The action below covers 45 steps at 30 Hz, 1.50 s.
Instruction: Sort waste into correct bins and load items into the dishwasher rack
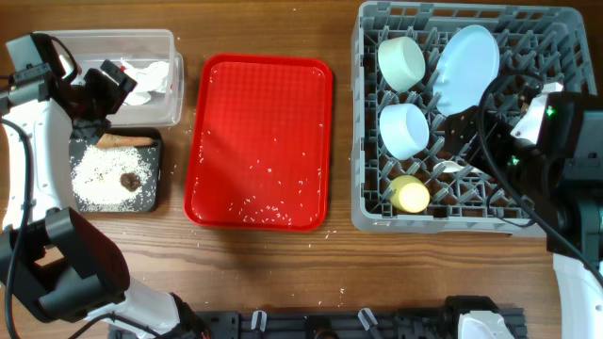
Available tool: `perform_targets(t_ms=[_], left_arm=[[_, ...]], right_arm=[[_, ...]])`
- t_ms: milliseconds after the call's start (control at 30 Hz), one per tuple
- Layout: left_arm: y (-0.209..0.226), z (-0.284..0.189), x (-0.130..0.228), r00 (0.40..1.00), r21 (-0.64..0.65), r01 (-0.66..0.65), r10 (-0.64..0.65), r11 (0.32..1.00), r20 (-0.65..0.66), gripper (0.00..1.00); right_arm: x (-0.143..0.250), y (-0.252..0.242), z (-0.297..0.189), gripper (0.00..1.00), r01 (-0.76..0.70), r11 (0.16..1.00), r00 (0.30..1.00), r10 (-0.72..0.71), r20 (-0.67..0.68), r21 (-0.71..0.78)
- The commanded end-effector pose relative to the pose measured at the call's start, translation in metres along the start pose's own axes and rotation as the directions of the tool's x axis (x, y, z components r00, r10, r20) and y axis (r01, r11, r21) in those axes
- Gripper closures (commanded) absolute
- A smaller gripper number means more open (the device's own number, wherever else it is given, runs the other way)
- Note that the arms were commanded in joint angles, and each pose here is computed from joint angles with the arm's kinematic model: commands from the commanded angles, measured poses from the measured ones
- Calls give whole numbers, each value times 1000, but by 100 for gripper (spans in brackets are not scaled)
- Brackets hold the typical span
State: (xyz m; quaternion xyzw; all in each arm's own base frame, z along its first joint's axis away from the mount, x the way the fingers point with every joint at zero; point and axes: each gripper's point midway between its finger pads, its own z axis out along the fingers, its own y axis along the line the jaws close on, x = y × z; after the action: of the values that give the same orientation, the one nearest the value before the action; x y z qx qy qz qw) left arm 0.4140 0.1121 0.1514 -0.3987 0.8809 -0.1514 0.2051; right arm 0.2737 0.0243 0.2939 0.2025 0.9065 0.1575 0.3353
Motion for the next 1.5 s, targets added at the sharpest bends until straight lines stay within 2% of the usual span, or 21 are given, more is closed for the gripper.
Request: perform_targets(t_ms=[0, 67, 133, 167, 233, 300, 400, 433, 467, 533, 600, 700, 767, 833, 1000, 1467], left_arm=[[-2, -5, -5, 1000, 10, 9, -9, 1000, 13, 0], [-2, -5, -5, 1000, 10, 9, -9, 1000, 13, 0], [-2, -5, -5, 1000, 10, 9, -9, 1000, 13, 0], [-2, -5, -5, 1000, 10, 9, -9, 1000, 13, 0], [-2, -5, -5, 1000, 10, 9, -9, 1000, 13, 0], [-2, -5, -5, 1000, 10, 9, -9, 1000, 13, 0], [-2, -5, -5, 1000, 10, 9, -9, 1000, 13, 0], [-2, -5, -5, 1000, 10, 9, -9, 1000, 13, 0], [-2, -5, -5, 1000, 10, 9, -9, 1000, 13, 0], [-2, -5, -5, 1000, 10, 9, -9, 1000, 13, 0], [-2, -5, -5, 1000, 10, 9, -9, 1000, 13, 0], [-2, -5, -5, 1000, 10, 9, -9, 1000, 13, 0], [-2, -5, -5, 1000, 10, 9, -9, 1000, 13, 0], [-2, -5, -5, 1000, 10, 9, -9, 1000, 13, 0], [-2, -5, -5, 1000, 10, 9, -9, 1000, 13, 0], [-2, -5, -5, 1000, 10, 9, -9, 1000, 13, 0]], right_arm=[[2, 3, 1, 0, 21, 1000, 1000, -21, -14, -15], [-2, 5, 0, 0, 100, 995, 995, -100, 4, -25], [-14, 21, -1, 0, 261, 962, 964, -256, 72, -83], [-25, 28, -5, 0, 349, 933, 932, -334, 143, -93], [-33, 36, -22, 0, 429, 899, 882, -396, 256, -90], [-20, 32, -46, 0, 515, 855, 810, -463, 361, -60], [6, 12, -53, 0, 526, 850, 749, -452, 485, -20], [13, 8, -53, 0, 537, 843, 712, -444, 543, -14], [26, -2, -46, 0, 550, 835, 640, -428, 638, 8], [38, -9, -28, 0, 564, 826, 577, -402, 711, 9], [47, -13, -8, 0, 562, 827, 545, -356, 759, -16], [59, -23, 17, 0, 511, 857, 536, -259, 803, -65], [68, -22, 26, 0, 545, 837, 496, -266, 826, -58], [74, -27, 36, 0, 546, 836, 499, -270, 823, -57], [98, -36, 67, 0, 550, 831, 605, -328, 725, -83], [99, -36, 68, 0, 553, 830, 606, -333, 723, -81]])
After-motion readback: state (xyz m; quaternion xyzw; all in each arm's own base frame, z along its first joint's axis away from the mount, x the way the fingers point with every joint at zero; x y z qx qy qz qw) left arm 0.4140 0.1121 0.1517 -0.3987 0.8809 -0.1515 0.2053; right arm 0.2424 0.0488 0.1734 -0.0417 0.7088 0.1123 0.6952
